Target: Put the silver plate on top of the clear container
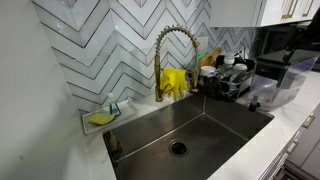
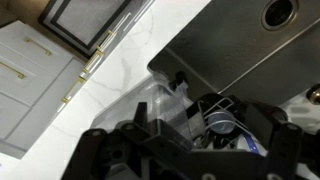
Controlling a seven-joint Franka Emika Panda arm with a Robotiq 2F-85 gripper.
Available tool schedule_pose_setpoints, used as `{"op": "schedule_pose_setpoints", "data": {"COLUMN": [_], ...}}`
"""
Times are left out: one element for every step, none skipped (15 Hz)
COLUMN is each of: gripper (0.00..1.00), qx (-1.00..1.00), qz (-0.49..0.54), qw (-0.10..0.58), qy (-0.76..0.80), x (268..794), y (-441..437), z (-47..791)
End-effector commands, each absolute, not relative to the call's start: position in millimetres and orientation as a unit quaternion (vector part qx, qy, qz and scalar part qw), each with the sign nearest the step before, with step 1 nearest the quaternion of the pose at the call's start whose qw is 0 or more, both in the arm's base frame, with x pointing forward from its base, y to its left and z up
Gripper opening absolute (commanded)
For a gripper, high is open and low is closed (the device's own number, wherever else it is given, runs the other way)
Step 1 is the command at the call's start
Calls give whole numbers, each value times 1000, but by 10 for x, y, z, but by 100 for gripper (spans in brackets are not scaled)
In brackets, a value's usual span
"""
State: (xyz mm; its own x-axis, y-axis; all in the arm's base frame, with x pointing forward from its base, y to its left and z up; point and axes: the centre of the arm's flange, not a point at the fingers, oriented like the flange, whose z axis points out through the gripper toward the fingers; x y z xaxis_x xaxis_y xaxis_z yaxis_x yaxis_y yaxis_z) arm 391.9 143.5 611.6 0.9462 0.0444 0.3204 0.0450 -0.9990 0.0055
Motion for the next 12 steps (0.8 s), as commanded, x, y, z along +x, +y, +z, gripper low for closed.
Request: {"op": "schedule_pose_setpoints", "data": {"gripper": [100,100,100,100,100,100,100,100,100,100,100,100], "qx": [-986,-986,-986,-986,-986,-986,-986,-986,-986,-985,-985,-984], "qz": [-166,-166,-165,-163,-162,-161,-161,-161,-163,-165,-165,-165], "qw": [3,4,4,4,4,4,4,4,8,8,16,20], "qy": [-28,-30,-31,-32,-32,-32,-32,-33,-40,-44,-54,-62], "x": [3932,3946,3961,3974,3983,3989,3990,3990,4038,4095,4139,4190], "y": [1489,1509,1511,1511,1512,1513,1514,1514,1567,1642,1716,1809], "z": [6167,6176,6168,6154,6144,6139,6139,6141,6152,6165,6186,6196]}}
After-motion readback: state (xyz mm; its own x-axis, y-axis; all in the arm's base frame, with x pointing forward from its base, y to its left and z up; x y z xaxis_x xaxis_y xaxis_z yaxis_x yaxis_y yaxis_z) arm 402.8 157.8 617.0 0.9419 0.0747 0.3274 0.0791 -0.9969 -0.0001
